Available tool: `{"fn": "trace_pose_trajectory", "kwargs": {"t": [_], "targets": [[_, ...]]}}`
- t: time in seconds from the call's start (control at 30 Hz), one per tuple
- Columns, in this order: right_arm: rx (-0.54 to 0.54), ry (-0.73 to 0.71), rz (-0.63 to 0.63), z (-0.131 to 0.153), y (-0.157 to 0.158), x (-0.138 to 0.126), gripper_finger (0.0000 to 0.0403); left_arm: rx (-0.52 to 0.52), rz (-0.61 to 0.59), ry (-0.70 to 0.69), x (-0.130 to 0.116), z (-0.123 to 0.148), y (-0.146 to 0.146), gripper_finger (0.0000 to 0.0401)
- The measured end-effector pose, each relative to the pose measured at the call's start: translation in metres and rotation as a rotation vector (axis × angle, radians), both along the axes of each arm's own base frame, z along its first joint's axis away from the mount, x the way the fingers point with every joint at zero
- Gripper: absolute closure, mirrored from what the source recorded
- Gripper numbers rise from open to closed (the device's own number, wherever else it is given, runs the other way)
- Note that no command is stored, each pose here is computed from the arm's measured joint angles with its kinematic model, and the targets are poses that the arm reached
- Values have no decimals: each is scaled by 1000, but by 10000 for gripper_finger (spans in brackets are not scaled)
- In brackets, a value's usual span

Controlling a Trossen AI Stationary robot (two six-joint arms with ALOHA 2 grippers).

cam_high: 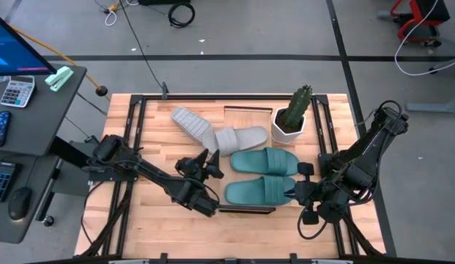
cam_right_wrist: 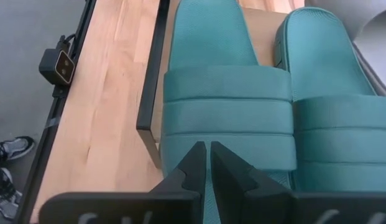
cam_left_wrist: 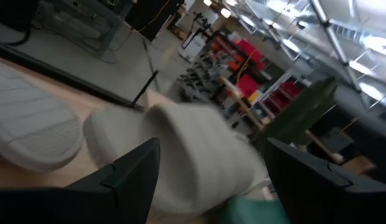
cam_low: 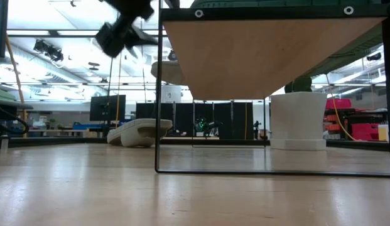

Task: Pick and place slides into the shelf
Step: Put the bottom gray slide on the shelf

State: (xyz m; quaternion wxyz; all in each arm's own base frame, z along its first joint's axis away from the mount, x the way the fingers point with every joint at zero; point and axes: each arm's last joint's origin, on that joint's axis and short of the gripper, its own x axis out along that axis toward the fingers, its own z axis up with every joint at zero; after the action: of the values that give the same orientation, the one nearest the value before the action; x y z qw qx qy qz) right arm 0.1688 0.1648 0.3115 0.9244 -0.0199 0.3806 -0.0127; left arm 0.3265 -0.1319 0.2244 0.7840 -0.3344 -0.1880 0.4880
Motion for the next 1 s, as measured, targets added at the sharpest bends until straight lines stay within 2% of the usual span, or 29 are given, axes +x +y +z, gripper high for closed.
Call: {"fn": "trace_pose_trajectory", "kwargs": {"t": [0.17, 0.27, 0.37, 0.47, 0.57, 0.63, 0.77, 1.0], "targets": [[-30, -6, 33, 2, -2, -1, 373, -63, -13, -90, -13, 32, 3, 112], [-66, -13, 46, 4, -6, 1, 373, -227, -39, -150, -22, 55, 8, 112], [-120, -34, 42, 7, -14, 4, 373, -444, -96, -170, -26, 76, 17, 112], [-174, -54, 36, 11, -24, 7, 373, -569, -289, -70, -23, 101, 26, 112], [-219, -90, 31, 18, -34, 10, 373, -580, -588, -27, -11, 126, 35, 112], [-246, -111, 34, 23, -41, 11, 373, -563, -677, -72, -4, 136, 43, 112], [-276, -149, 15, 32, -53, 8, 373, -612, -677, -64, -2, 135, 60, 112], [-315, -221, -13, 46, -67, -5, 373, -733, -625, 160, -2, 107, 73, 112]]}}
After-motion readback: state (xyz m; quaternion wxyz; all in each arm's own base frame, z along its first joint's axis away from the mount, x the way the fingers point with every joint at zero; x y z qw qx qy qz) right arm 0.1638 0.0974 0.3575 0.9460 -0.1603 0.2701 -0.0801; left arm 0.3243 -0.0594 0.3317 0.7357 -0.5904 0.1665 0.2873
